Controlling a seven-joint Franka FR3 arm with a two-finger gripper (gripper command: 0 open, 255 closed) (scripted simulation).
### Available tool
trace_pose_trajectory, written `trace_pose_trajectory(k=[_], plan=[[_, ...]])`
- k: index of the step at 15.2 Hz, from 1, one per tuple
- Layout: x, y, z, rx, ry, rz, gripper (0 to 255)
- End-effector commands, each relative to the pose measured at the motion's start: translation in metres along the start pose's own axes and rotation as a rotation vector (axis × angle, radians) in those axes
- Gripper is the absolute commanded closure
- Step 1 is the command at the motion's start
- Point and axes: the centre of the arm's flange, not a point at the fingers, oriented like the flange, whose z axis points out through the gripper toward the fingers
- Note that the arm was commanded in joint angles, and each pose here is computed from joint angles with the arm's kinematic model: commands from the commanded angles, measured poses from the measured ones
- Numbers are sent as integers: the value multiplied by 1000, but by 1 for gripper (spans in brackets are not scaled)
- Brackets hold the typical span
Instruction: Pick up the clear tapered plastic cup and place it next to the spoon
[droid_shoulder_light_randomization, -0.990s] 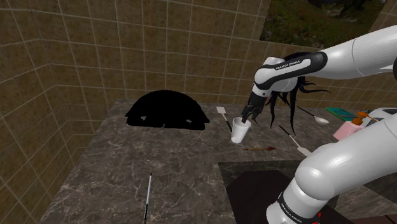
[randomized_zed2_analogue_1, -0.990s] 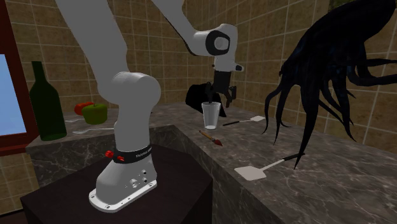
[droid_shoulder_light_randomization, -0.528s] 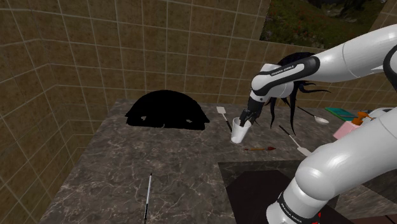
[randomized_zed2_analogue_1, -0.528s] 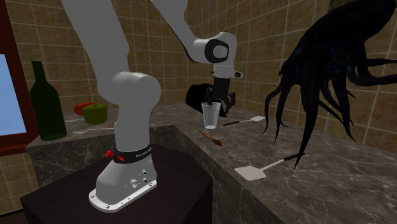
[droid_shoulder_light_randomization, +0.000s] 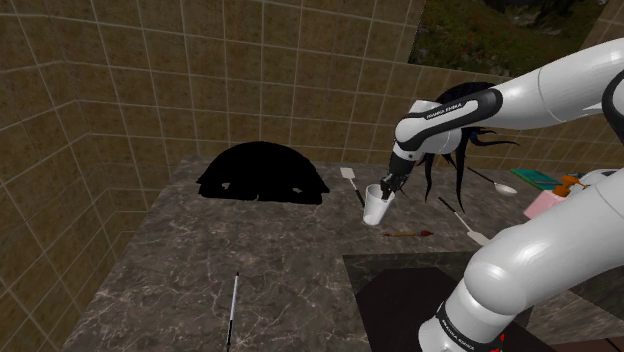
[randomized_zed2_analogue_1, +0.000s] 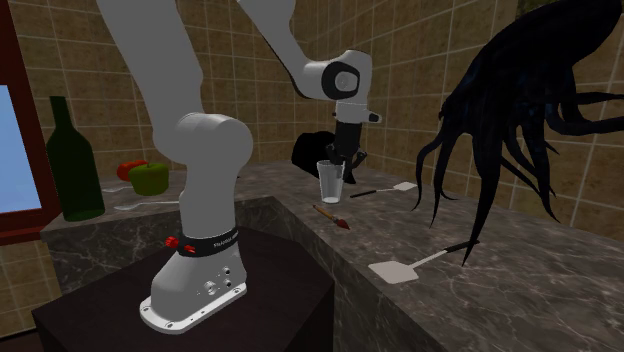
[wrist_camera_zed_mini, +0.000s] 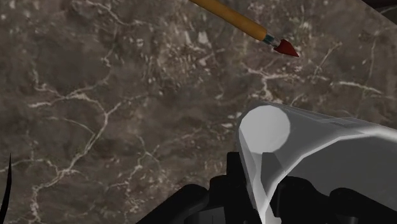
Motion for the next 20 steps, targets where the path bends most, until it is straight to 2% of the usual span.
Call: trace_pose_trajectory(k=[1, 7, 20], plan=[[0, 0, 0, 0, 0, 0, 255], [0, 0, 0, 0, 0, 0, 255], [1, -8, -68, 0, 0, 0, 255]])
